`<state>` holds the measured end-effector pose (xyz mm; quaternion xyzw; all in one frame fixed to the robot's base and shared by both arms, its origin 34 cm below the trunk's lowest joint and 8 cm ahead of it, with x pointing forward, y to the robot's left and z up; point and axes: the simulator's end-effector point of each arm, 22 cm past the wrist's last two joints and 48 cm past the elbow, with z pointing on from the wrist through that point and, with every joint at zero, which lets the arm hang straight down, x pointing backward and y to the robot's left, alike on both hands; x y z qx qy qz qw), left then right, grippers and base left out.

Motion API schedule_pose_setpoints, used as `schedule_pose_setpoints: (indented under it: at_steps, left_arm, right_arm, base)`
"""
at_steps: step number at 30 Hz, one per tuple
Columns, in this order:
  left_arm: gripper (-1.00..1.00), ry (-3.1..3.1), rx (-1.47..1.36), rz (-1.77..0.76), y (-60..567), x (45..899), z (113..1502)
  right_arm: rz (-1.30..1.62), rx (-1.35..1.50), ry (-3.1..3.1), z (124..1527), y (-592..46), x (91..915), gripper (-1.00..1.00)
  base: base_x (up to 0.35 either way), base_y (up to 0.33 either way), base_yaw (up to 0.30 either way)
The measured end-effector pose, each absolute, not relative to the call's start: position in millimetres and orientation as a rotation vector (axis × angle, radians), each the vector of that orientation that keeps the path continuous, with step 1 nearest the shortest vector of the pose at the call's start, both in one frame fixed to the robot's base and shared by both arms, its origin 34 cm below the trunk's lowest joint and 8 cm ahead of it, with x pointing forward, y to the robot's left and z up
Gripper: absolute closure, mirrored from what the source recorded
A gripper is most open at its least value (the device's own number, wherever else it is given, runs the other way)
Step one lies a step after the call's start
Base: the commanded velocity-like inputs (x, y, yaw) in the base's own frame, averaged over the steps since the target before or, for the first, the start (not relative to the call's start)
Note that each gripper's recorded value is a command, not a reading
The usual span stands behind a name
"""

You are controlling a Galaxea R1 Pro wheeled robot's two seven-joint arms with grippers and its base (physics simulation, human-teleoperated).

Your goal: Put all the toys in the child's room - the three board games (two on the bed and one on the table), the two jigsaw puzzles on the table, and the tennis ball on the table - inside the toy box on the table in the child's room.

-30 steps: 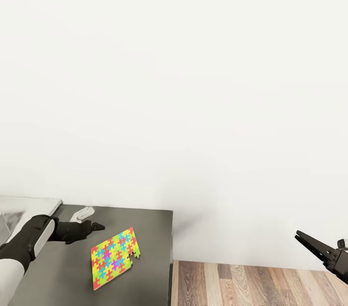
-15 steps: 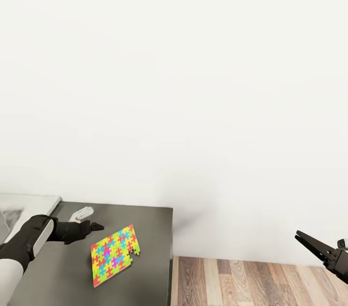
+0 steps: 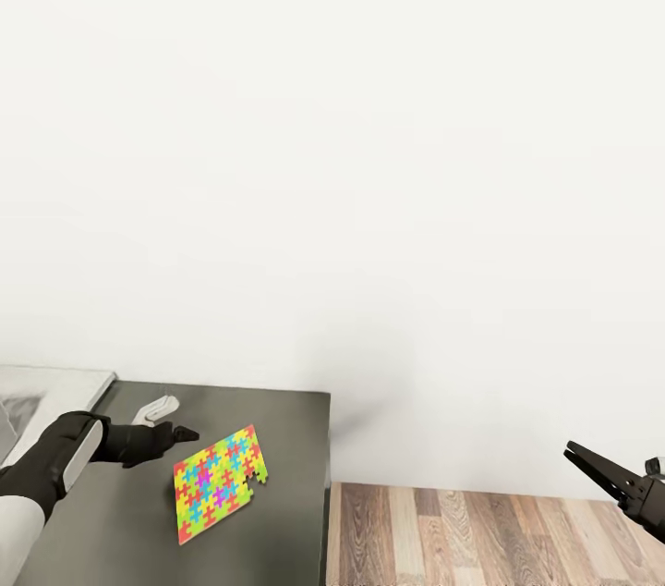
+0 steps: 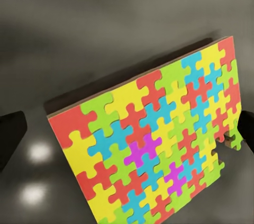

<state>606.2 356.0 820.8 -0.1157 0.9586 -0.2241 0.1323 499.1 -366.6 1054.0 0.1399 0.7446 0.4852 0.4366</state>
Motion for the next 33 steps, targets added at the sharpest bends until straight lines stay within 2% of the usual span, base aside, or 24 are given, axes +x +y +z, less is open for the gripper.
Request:
schedule_pose_setpoints:
  at_steps: [33]
  left_arm:
    - [-1.0, 2.827, -0.356, -0.657, 354.1, 596.8, 795.2]
  right_arm:
    - [1.207, 0.384, 1.895, 1034.3, -367.6, 501.3, -1.0]
  base:
    - [0.0, 0.0, 0.0]
